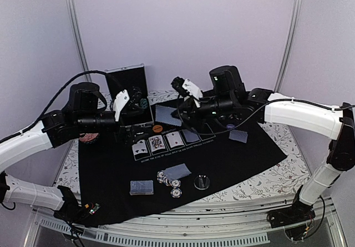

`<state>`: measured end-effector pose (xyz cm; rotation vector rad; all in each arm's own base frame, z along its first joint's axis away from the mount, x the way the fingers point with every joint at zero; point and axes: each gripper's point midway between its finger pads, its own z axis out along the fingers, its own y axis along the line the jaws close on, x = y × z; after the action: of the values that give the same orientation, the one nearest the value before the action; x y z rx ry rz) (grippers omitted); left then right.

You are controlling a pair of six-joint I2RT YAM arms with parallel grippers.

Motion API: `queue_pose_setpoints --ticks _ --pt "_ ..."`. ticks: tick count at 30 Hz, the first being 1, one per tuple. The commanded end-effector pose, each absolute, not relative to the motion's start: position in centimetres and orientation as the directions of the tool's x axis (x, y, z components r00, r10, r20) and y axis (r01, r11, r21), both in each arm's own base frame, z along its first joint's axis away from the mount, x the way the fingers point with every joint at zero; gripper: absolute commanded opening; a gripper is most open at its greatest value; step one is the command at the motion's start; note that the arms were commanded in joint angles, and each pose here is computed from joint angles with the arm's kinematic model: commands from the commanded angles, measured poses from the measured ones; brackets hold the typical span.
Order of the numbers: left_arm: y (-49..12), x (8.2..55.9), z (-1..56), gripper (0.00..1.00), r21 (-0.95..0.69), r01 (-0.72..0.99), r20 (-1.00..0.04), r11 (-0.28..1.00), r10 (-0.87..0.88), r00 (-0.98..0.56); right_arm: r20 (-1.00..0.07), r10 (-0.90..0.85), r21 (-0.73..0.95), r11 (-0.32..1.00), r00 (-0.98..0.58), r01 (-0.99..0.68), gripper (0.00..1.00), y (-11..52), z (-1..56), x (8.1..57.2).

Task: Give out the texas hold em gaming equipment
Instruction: Pass from the left arm to the right, then place the poker card in the community card area.

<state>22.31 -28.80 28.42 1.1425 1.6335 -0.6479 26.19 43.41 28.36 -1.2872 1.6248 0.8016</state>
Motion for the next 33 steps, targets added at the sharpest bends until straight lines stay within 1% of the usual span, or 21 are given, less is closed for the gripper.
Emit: queue_pose_setpoints --ticks 1,2,3,4,6,13,16,19,25,33 --pt "-24.8 27.6 27.9 0.98 0.176 0.687 -0.917 0.705 0.372 -0.146 -0.819 0.005 0.409 0.705 -0.573 -0.579 0.01 33.6 23.5 37.6" --pt "-24.3 28.1 27.8 0.98 0.178 0.663 -0.916 0.727 0.369 -0.159 -0.756 0.112 0.497 0.740 -0.645 -0.454 0.01 30.8 21.0 39.5" --pt "-23.9 28.3 27.7 0.98 0.173 0.652 -0.915 0.738 0.366 -0.171 -0.677 0.230 0.590 0.737 -0.699 -0.328 0.01 29.5 19.1 40.4" --pt "-23.7 28.4 27.5 0.98 0.166 0.649 -0.913 0.743 0.364 -0.183 -0.642 0.304 0.625 0.739 -0.703 -0.252 0.01 28.4 17.7 41.3" --pt "-23.3 28.6 27.0 0.98 0.155 0.644 -0.908 0.749 0.365 -0.206 -0.603 0.398 0.656 0.740 -0.691 -0.146 0.02 27.3 15.4 42.6" --pt "-22.1 28.9 25.1 0.98 0.169 0.625 -0.884 0.762 0.398 -0.247 -0.550 0.477 0.666 0.746 -0.686 -0.015 0.02 27.5 10.4 45.7" --pt "-22.0 29.1 24.9 0.98 0.169 0.625 -0.884 0.762 0.397 -0.246 -0.492 0.532 0.702 0.711 -0.689 0.048 0.02 27.6 8.9 45.6" --pt "-22.1 29.4 24.6 0.98 0.172 0.628 -0.879 0.759 0.406 -0.249 -0.461 0.577 0.717 0.690 -0.674 0.100 0.02 27.8 7.5 45.0" --pt "-22.0 29.5 24.1 0.98 0.165 0.638 -0.874 0.752 0.412 -0.259 -0.415 0.565 0.730 0.675 -0.713 0.109 0.02 29.5 5.4 44.9" --pt "-21.9 29.6 24.0 0.98 0.162 0.641 -0.873 0.750 0.411 -0.261 -0.386 0.553 0.722 0.679 -0.738 0.130 0.02 29.7 3.5 44.0"
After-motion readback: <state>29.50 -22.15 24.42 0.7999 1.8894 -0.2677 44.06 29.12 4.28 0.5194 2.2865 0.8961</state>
